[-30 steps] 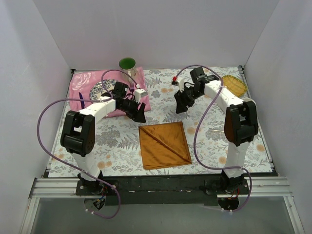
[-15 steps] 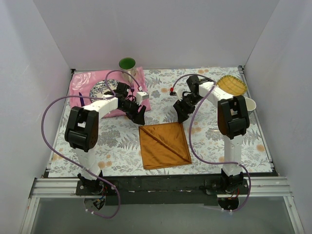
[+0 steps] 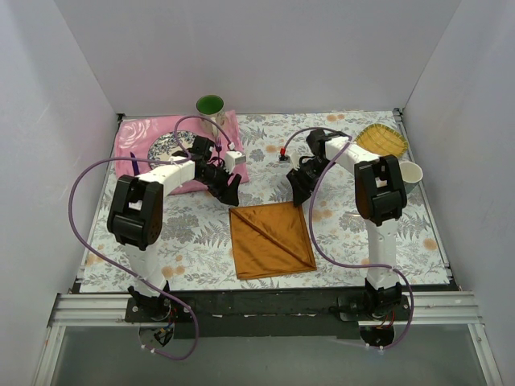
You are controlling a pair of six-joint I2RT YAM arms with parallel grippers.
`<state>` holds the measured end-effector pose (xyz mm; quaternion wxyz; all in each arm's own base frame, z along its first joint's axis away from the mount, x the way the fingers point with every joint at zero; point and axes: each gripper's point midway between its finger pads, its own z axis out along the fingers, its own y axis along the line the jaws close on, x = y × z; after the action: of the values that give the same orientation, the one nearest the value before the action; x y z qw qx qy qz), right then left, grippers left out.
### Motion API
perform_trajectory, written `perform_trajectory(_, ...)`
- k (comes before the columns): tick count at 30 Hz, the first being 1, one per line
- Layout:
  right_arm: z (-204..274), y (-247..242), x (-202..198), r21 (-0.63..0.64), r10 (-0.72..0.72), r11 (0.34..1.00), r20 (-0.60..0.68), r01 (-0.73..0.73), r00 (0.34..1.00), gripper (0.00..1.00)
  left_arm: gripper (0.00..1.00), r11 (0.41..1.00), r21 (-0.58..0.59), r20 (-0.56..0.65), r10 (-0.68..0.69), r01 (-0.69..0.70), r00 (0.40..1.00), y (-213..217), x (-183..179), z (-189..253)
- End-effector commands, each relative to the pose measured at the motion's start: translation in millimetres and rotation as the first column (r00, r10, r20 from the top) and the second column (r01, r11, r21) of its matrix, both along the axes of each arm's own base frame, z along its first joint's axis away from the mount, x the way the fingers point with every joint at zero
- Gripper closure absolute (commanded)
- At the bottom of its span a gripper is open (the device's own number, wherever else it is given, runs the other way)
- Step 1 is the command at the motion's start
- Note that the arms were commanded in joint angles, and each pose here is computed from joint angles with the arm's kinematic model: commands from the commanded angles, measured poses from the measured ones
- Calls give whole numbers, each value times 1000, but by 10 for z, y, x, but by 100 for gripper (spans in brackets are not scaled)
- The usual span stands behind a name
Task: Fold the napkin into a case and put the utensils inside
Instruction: Pick up the upper triangle-folded napkin from the center of the board.
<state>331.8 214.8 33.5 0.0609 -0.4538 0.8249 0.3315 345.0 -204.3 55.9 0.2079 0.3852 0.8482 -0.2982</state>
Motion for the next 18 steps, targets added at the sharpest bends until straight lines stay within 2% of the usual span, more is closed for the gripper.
perform_trajectory(1,-23,13,-78,14,30,999,-33,-30,999,48,41,1000,-4,31,-4,5,1000,-13,107,36)
perform_trajectory(8,57,67,-42,46,39,998,-25,-38,999,68,40,1000,-14,17,22,-21,1000,-23,109,8)
perform_trajectory(9,73,74,-52,48,42,998,-29,-41,999,76,39,999,-37,15,13,-12,1000,-56,91,41)
perform_trajectory(11,136,102,-42,68,47,997,-21,-45,999,82,38,996,-92,44,-4,8,999,-118,75,169)
perform_trajectory(14,248,142,-53,105,37,994,-20,-35,999,86,37,972,-224,103,-47,69,994,-296,38,398)
perform_trajectory(16,327,184,-76,134,36,990,-22,-33,999,94,36,943,-309,156,-74,119,985,-437,55,532)
perform_trajectory(18,380,203,-77,150,27,988,-25,-23,999,99,36,935,-327,179,-78,134,981,-523,56,498)
